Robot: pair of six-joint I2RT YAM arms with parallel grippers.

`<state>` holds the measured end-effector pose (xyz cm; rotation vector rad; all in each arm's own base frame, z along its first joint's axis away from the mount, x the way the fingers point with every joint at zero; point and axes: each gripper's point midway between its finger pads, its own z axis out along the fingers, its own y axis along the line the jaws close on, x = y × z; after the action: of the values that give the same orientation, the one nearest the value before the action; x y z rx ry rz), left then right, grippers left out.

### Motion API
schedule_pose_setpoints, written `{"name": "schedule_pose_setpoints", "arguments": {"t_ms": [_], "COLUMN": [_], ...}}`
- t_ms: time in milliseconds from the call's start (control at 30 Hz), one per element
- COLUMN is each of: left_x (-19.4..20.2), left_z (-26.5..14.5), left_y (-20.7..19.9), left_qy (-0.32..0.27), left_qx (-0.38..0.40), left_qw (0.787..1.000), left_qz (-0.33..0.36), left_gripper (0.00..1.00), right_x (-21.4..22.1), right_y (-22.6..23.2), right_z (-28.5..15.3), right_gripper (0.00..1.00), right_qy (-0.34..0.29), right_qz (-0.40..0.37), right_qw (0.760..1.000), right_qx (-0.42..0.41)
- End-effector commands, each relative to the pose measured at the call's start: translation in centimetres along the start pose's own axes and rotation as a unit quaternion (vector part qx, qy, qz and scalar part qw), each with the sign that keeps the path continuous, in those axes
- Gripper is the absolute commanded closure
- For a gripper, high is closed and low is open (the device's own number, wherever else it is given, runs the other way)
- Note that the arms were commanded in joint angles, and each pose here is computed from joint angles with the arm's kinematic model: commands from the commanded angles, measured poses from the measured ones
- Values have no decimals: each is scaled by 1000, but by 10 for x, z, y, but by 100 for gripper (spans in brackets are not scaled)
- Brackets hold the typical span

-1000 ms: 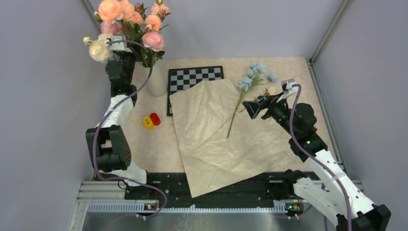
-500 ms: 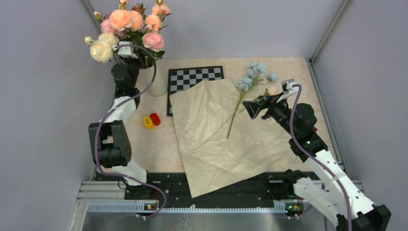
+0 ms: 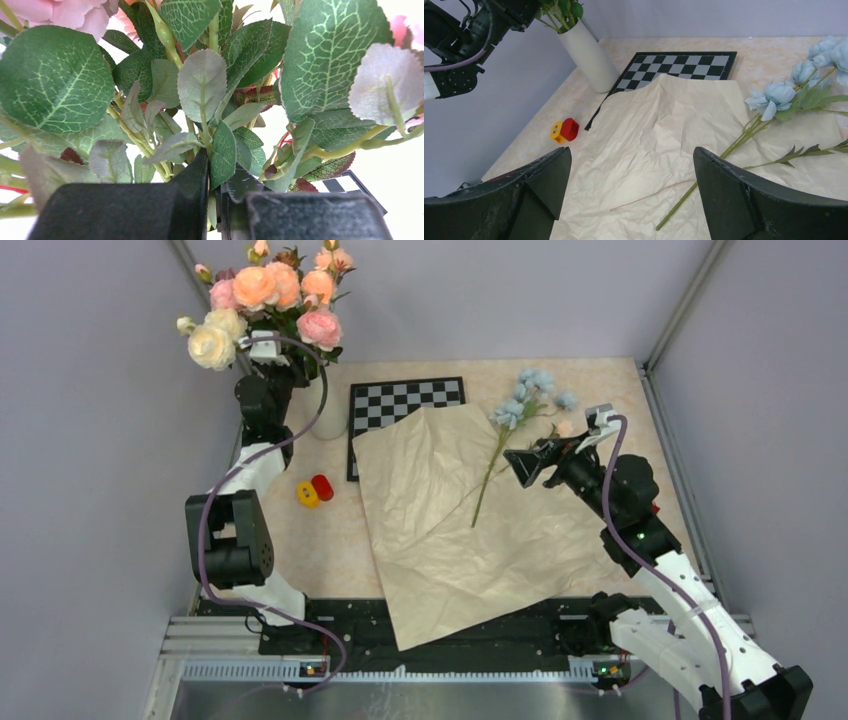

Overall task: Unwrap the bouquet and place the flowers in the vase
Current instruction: Insert the fake flower into the vase.

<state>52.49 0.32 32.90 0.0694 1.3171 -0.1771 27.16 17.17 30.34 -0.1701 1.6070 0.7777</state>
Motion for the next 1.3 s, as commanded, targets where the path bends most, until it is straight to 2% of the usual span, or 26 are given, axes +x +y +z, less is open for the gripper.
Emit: {"name": "schedule_pose_setpoints", "arguments": {"t_ms": [0, 167, 300, 533, 900, 1067, 1267], "left_x": [12, 7, -1, -12, -19, -25, -38], "left_z": [-2, -4, -8, -18, -38, -50, -72], "left_y": [-1, -2, -6, -11, -20, -32, -55], "left_qy": [14, 11, 3, -8, -2, 17, 46], "left_qx": [-1, -1, 3, 6, 5, 22, 47], "left_qw": [1000, 1000, 1000, 1000, 1000, 998, 990], "left_qz": [0, 2, 6, 5, -25, -51, -128], "left_gripper": [88, 76, 72, 56, 34, 23, 8], "right_x": [-9, -8, -8, -7, -5, -3, 0], "right_y": [3, 2, 2, 2, 0, -1, -4], "right_z": [-1, -1, -2, -2, -5, -6, -8], "right_gripper": [6, 6, 6, 6, 6, 6, 7], "right_qy": [-19, -19, -19, -19, -21, -19, -9], "right_qz": [-4, -4, -3, -2, -1, -2, 0], "right_qw": [1000, 1000, 1000, 1000, 1000, 1000, 1000], "right_qx": [-8, -7, -7, -9, -2, -1, 10]}}
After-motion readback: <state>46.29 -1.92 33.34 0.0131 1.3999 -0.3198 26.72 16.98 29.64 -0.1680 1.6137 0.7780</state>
